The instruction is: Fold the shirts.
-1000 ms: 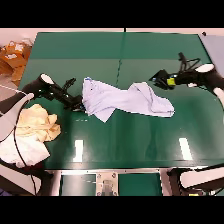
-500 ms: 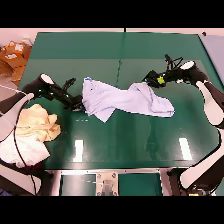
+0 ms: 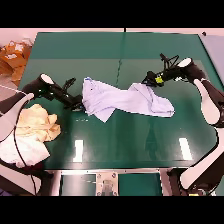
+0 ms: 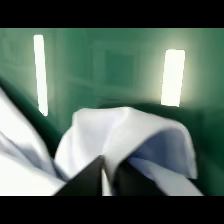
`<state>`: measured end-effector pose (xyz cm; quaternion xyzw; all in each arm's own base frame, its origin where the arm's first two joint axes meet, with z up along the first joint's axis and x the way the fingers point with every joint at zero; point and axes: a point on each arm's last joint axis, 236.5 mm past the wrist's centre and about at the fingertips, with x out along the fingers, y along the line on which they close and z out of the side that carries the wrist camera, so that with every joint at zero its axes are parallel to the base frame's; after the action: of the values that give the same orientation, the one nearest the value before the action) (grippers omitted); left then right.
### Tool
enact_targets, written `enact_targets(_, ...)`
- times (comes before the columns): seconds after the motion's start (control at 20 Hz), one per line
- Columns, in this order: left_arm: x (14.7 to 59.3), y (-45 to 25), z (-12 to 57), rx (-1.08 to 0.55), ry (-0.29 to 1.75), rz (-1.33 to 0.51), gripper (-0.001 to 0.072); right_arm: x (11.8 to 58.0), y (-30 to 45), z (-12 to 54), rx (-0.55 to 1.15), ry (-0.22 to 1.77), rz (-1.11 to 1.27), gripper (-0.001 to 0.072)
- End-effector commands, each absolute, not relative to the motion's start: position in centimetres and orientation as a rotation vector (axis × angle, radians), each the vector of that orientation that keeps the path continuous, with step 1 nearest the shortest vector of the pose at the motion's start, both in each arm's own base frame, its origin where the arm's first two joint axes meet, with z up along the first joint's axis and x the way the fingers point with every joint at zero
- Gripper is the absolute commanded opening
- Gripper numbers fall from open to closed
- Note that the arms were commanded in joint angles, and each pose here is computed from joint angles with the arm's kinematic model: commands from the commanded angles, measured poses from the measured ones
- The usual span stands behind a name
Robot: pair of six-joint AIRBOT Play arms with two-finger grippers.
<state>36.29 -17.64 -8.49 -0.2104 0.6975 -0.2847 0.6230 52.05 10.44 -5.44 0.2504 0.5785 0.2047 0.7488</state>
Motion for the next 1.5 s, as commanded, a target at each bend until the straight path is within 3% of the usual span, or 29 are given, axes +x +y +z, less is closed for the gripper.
enact_targets(0.0,36.2,-17.6,-8.5,-0.483,1.606,-0.655,0.0024,53.2,11.1,-3.0,0.546,1.210,0.498,0.0016)
enact_targets(0.1,36.2,-17.6,-8.3,-0.480,1.605,-0.656,0.0024,55.4,8.4,0.8,0.535,1.116,0.482,0.0014)
enact_targets(0.3,36.1,-17.4,-8.1,-0.466,1.605,-0.653,0.0023,59.8,-3.8,8.9,0.570,0.873,0.231,0.0014)
enact_targets(0.6,35.4,-15.6,-9.4,-0.416,1.669,-0.555,0.0023,60.3,-17.4,8.6,0.686,0.688,-0.035,0.0013)
enact_targets(0.8,35.6,-14.9,-9.9,-0.412,1.674,-0.502,0.0023,62.4,-21.6,10.1,0.678,0.516,-0.137,0.0014)
enact_targets(1.05,36.7,-15.7,-9.5,-0.469,1.631,-0.494,0.0023,62.7,-18.6,5.0,0.688,0.650,-0.083,0.0015)
enact_targets(1.1,36.8,-15.8,-9.5,-0.474,1.630,-0.496,0.0024,62.4,-18.2,4.8,0.686,0.673,-0.072,0.0042)
enact_targets(1.2,36.8,-16.0,-9.3,-0.486,1.626,-0.501,0.0024,61.1,-18.3,5.9,0.686,0.700,-0.055,0.0506)
enact_targets(1.25,36.8,-16.1,-9.3,-0.493,1.626,-0.504,0.0024,59.8,-18.7,6.9,0.688,0.720,-0.049,0.0507)
enact_targets(1.35,36.8,-16.1,-9.2,-0.490,1.624,-0.508,0.0024,56.4,-19.4,8.6,0.683,0.788,-0.036,0.0394)
enact_targets(1.45,36.9,-16.2,-9.2,-0.468,1.611,-0.536,0.0024,52.6,-19.3,9.3,0.654,0.889,-0.001,0.0416)
